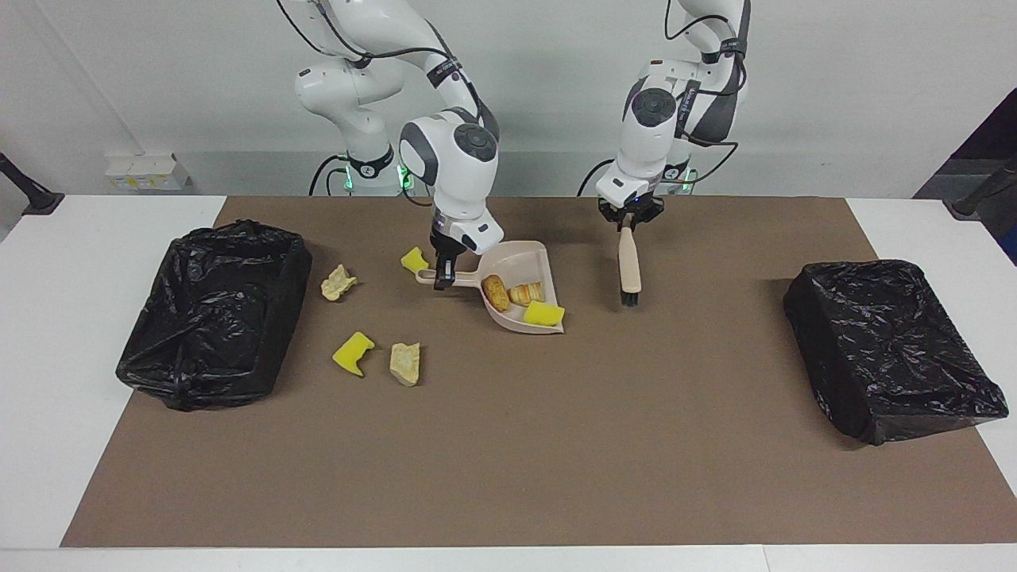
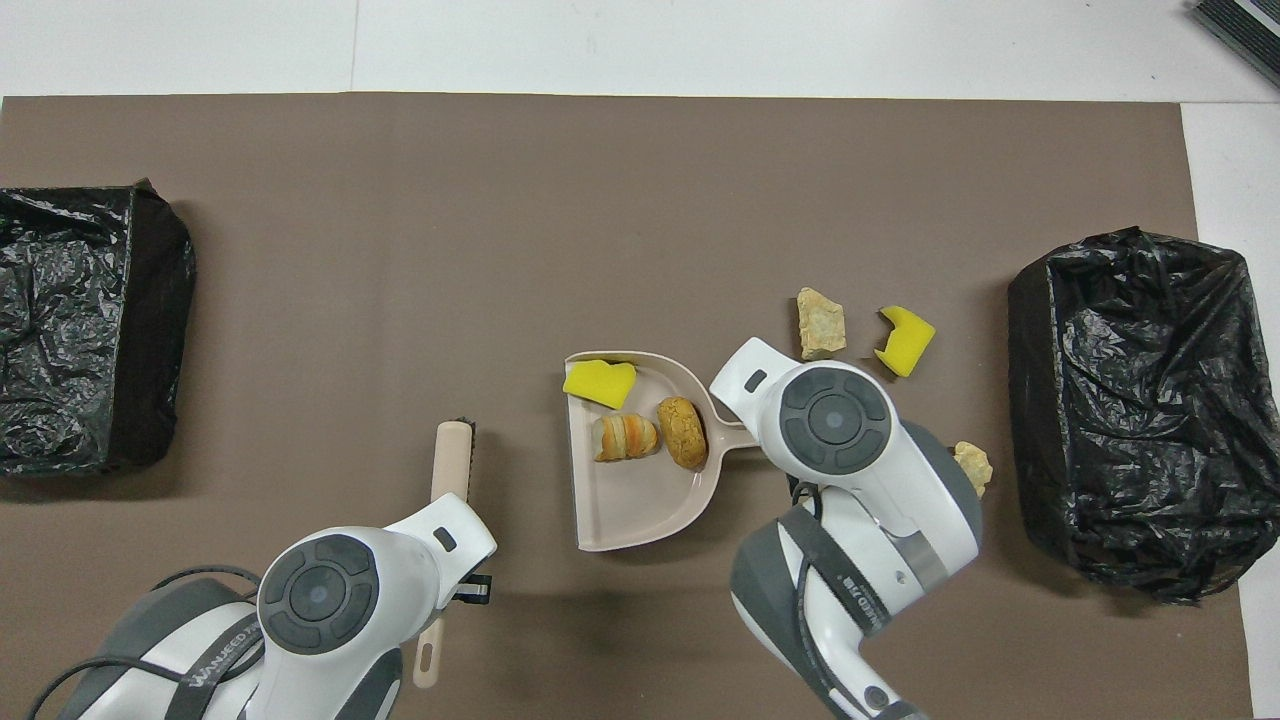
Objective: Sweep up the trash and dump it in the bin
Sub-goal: 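Carry the loaded dustpan toward the nearer black bin with the right gripper, then tip the dustpan over the black bin with the right gripper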
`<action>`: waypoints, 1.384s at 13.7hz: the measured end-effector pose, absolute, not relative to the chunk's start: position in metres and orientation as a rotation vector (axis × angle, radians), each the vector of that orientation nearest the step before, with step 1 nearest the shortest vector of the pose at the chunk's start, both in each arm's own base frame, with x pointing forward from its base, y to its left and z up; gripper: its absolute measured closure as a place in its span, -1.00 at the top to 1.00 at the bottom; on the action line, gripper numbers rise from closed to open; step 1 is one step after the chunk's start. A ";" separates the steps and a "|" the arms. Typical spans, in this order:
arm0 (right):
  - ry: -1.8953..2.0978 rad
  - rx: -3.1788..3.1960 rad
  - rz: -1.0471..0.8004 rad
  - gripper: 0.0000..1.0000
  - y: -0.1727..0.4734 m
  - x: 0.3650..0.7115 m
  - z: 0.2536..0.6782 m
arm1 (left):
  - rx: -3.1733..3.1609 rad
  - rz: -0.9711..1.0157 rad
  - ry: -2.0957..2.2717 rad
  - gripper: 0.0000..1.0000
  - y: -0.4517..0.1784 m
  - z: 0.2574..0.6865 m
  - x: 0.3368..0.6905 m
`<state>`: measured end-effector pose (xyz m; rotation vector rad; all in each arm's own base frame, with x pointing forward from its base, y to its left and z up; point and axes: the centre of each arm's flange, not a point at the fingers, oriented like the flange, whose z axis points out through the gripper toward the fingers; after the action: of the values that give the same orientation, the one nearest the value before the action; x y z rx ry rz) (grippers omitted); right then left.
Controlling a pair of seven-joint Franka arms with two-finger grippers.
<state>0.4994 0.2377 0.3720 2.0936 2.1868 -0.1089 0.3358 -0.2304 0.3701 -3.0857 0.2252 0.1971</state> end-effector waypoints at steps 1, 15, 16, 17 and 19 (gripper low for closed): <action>2.193 2.124 -0.082 -0.35 0.229 0.506 0.377 | -3.088 0.194 0.224 -0.48 -0.231 0.370 0.336; 2.158 2.288 0.064 -0.35 0.045 0.588 0.496 | -3.107 0.206 0.181 -0.48 -0.323 0.371 0.259; 2.148 2.299 0.056 -0.35 0.021 0.589 0.502 | -3.126 0.216 0.172 -0.48 -0.332 0.372 0.250; 2.131 2.311 0.049 -0.35 -0.004 0.590 0.507 | -3.141 0.233 0.170 -0.48 -0.340 0.372 0.240; 2.076 2.332 0.024 -0.35 -0.059 0.587 0.514 | -3.146 0.261 0.182 -0.48 -0.357 0.365 0.219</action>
<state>0.5875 -0.0588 0.5141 2.3320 2.0764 0.0242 0.2185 -0.3565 0.3646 -3.1462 0.1817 0.2609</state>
